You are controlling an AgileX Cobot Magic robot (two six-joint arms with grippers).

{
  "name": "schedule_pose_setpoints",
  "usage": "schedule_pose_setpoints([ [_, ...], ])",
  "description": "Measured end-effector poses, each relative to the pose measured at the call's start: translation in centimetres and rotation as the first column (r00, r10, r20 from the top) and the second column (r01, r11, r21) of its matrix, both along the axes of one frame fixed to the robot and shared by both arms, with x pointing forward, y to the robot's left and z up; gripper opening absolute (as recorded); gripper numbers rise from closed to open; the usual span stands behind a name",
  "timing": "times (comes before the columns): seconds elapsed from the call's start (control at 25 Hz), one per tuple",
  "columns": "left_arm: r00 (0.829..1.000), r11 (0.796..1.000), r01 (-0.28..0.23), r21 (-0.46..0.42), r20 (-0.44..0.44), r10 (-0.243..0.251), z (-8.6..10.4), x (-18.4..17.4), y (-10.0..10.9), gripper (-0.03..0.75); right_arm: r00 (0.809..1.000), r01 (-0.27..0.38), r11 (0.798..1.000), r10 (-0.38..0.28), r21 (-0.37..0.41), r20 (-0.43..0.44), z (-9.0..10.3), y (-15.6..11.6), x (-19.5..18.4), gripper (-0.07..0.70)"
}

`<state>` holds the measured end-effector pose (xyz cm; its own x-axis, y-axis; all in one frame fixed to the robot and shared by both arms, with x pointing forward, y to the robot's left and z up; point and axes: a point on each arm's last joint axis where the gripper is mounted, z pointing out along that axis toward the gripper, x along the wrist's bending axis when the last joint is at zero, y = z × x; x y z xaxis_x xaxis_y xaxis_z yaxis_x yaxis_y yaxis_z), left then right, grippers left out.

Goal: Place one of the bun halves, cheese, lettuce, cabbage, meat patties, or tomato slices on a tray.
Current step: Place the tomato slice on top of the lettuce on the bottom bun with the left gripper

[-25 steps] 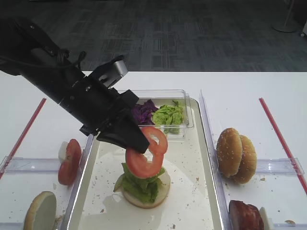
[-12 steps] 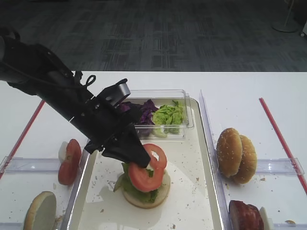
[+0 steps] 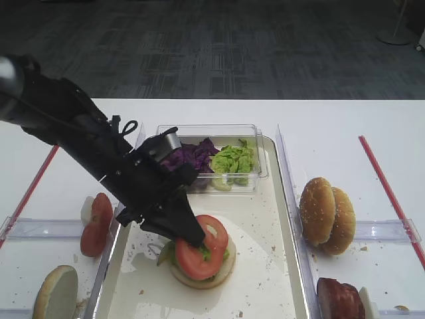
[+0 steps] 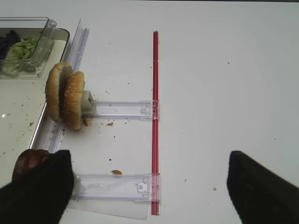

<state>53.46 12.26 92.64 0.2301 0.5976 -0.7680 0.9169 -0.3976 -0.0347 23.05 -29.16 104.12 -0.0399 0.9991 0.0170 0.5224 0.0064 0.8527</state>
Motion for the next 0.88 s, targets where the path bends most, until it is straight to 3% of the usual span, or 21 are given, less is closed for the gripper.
schedule_pose_setpoints([
  [0.88, 1.0, 1.0, 0.013, 0.028, -0.015, -0.012, -0.85, 0.02, 0.23, 0.044, 1.0, -0.002, 1.0, 0.002, -0.003, 0.0, 0.0, 0.0, 0.0, 0.678],
])
